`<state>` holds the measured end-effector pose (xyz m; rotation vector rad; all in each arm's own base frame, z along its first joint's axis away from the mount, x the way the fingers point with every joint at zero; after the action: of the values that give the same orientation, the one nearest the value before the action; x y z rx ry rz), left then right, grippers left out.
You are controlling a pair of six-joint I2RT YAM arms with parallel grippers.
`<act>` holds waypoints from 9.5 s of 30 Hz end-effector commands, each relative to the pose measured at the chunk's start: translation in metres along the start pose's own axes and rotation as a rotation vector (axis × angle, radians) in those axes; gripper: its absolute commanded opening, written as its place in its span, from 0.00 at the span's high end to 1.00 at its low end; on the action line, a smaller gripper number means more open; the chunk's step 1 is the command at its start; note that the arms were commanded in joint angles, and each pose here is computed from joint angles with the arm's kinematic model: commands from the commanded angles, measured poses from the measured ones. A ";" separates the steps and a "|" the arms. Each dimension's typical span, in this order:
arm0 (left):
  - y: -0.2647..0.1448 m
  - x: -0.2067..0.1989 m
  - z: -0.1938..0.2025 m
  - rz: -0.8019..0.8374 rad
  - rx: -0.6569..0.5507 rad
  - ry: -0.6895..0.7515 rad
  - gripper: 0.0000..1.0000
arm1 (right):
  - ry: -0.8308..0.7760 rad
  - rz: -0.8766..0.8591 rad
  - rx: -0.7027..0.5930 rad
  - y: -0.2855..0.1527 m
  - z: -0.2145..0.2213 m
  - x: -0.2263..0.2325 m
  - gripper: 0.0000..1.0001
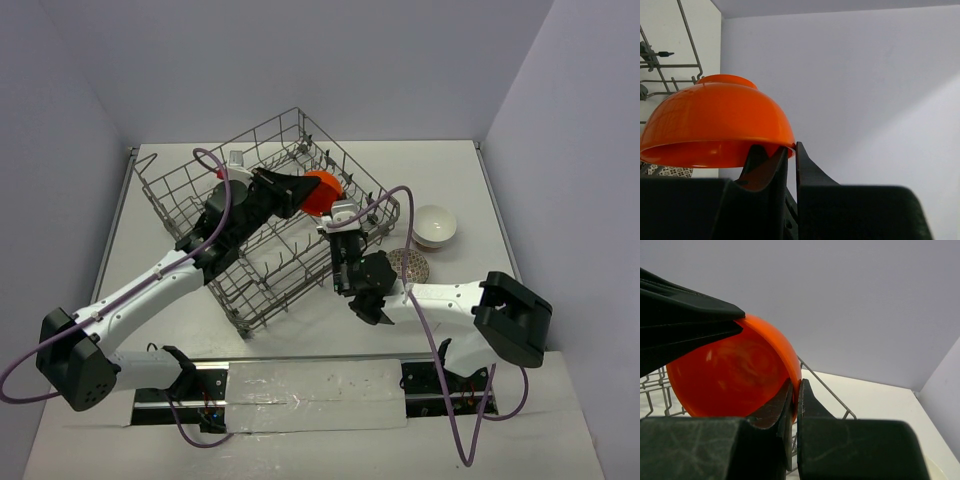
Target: Load the bowls into the dish rack
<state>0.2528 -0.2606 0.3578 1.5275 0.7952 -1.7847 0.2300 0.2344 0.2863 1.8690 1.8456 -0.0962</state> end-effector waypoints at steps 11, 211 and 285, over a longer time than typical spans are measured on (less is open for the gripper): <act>-0.010 -0.027 -0.023 0.076 -0.130 -0.053 0.42 | 0.273 0.158 -0.268 -0.001 -0.054 -0.037 1.00; -0.067 0.109 -0.098 -0.345 0.057 0.224 0.96 | 0.497 -0.367 -0.146 -0.051 -0.062 -0.106 0.09; -0.072 0.019 -0.115 -0.526 -0.177 0.493 0.07 | 0.570 -0.024 0.135 -0.016 -0.039 -0.149 0.07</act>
<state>0.2564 -0.1328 0.3024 1.6115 1.5943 -1.8073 0.1835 0.1316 0.3584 1.8881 2.3134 0.2376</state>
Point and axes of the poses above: each gripper's point midway between its finger pads, its own y axis out along the fingers, its own x axis along the line the jaws close on, z = x × y, the point moved 8 cm from there along -y, back along the fingers, and after that the axes turned 12 degrees about -y, right-handed, at the moved point
